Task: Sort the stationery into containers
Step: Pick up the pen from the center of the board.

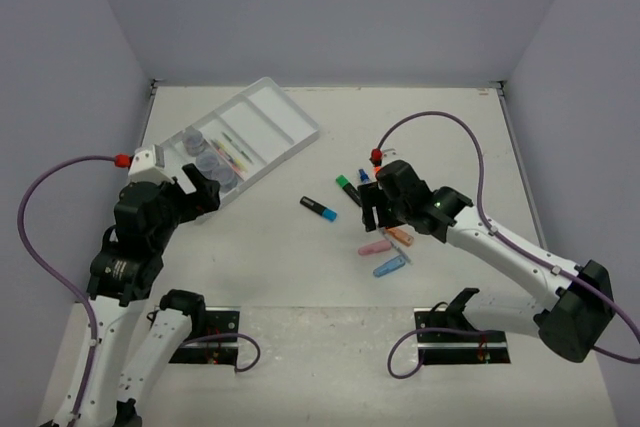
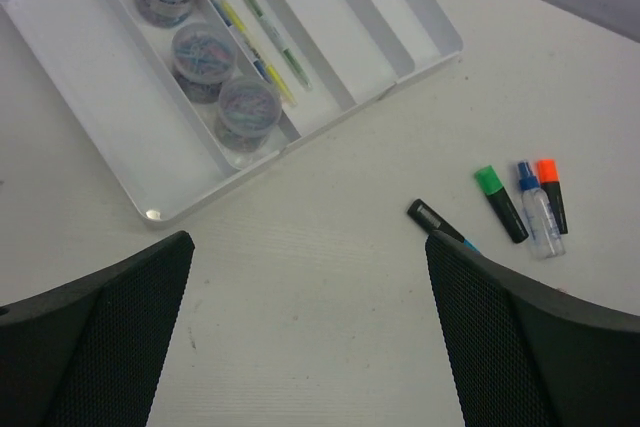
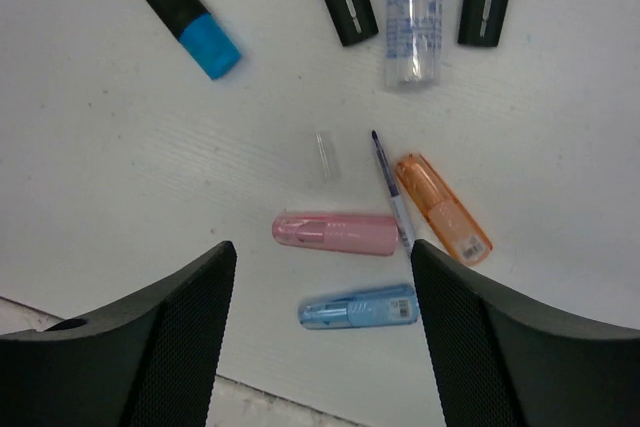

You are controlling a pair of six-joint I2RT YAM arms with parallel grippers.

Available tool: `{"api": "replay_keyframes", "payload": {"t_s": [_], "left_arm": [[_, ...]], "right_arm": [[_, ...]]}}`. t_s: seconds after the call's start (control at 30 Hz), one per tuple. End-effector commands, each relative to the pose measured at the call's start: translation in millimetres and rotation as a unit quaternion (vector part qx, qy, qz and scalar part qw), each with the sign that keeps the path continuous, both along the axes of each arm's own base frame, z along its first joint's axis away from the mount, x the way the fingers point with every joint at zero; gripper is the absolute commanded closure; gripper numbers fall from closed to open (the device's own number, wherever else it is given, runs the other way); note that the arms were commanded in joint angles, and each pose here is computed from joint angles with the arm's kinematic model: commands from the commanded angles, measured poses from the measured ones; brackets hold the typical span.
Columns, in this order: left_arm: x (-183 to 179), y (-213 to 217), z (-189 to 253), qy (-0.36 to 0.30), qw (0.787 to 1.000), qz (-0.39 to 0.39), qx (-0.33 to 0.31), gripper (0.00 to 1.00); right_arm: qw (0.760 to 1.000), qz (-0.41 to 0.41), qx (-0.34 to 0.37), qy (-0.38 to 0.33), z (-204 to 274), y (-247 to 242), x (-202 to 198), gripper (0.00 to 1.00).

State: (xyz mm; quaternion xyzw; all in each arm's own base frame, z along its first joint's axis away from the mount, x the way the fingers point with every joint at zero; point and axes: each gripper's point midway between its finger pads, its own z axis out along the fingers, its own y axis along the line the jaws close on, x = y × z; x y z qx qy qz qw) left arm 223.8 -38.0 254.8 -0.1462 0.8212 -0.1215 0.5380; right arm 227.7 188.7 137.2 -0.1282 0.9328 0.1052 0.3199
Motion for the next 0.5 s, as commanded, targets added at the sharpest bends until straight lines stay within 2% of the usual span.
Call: {"api": "replay_keyframes", "payload": {"t_s": [0.0,0.2,0.27,0.4,0.47], "left_arm": [[-6,-7,-6,-0.005,0.999,-0.042,0.022,0.0],[-4,-13,-11,0.001,0.998,-0.058,0.017,0.0],[-6,-13,-9,-0.005,0.998,-0.059,0.016,0.0],[-5,-15,-10,-0.003,0.998,-0.065,0.016,0.0],[-4,-17,-11,0.0,0.998,-0.068,0.016,0.0]], "right_arm": [[0.997,-0.033,-0.048,0.046,-20,-24,-16,0.36],[0.99,-0.042,-0.08,0.108,-45,-37,-25,0.46],[0.987,-0.041,-0.087,0.129,-53,-38,-26,0.53],[0.981,-0.038,-0.111,0.156,-64,-42,-24,0.57],[0.978,-0.027,-0.12,0.167,-68,-42,-24,0.62]]}}
